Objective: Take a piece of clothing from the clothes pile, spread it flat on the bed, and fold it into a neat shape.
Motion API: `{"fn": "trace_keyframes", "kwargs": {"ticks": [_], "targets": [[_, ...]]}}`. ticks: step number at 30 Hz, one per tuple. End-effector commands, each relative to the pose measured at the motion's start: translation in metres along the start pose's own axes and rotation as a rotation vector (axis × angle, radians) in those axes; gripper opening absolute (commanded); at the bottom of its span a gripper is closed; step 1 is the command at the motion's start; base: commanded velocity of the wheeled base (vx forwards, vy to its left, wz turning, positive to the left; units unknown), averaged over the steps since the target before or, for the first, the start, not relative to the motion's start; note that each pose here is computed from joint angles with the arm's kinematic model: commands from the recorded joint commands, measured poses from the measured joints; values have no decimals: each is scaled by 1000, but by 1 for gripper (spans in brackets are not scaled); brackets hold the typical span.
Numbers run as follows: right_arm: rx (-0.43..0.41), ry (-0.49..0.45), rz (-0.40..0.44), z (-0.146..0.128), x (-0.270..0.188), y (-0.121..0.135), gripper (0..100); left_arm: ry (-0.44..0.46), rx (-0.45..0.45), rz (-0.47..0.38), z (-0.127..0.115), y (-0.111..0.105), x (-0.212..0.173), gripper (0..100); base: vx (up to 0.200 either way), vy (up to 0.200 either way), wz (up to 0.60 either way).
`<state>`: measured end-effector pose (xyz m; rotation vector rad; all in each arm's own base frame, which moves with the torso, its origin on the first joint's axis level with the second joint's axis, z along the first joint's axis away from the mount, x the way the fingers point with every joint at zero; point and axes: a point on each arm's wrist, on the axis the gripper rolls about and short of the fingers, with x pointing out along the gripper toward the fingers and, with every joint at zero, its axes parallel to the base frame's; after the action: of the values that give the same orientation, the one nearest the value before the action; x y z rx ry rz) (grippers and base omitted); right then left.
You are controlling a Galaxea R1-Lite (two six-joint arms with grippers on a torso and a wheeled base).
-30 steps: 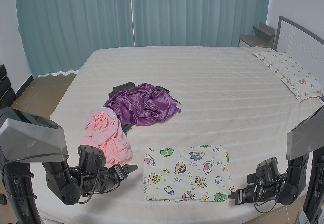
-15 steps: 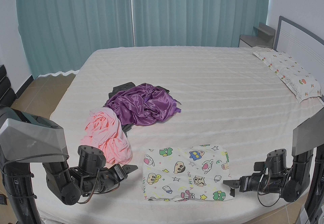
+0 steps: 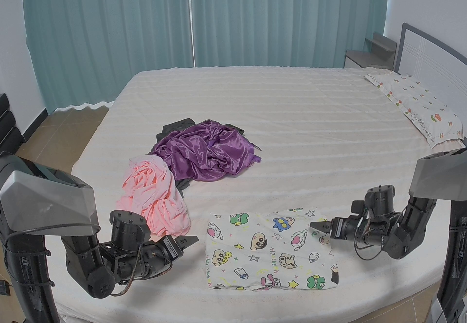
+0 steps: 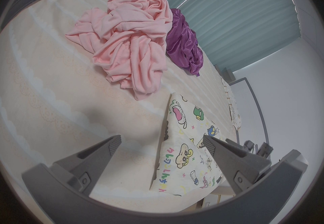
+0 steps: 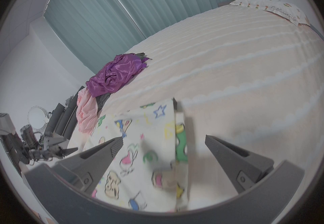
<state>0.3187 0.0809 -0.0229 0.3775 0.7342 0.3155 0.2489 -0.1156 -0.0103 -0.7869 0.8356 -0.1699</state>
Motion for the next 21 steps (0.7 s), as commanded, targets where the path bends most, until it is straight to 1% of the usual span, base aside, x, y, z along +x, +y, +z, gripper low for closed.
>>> {"fn": "trace_keyframes", "kwargs": {"ticks": [1,8,9,14,17,20,21], "targets": [[3,26,1,10,40,-1,100,2,-1,5,-3,4,0,100,0,0,0],[3,53,-1,15,54,2,100,2,-1,5,-3,4,0,100,0,0,0],[2,51,1,16,55,2,0,2,-1,5,-3,4,0,100,0,0,0],[10,42,-4,17,56,0,0,2,0,6,-4,4,0,100,0,0,0],[52,19,-30,20,54,-1,0,2,0,6,-4,4,0,100,0,0,0],[54,15,-35,20,55,-2,0,2,0,6,-4,4,0,100,0,0,0],[62,-7,-55,23,54,-5,0,4,1,7,-4,4,0,100,0,0,0]]}}
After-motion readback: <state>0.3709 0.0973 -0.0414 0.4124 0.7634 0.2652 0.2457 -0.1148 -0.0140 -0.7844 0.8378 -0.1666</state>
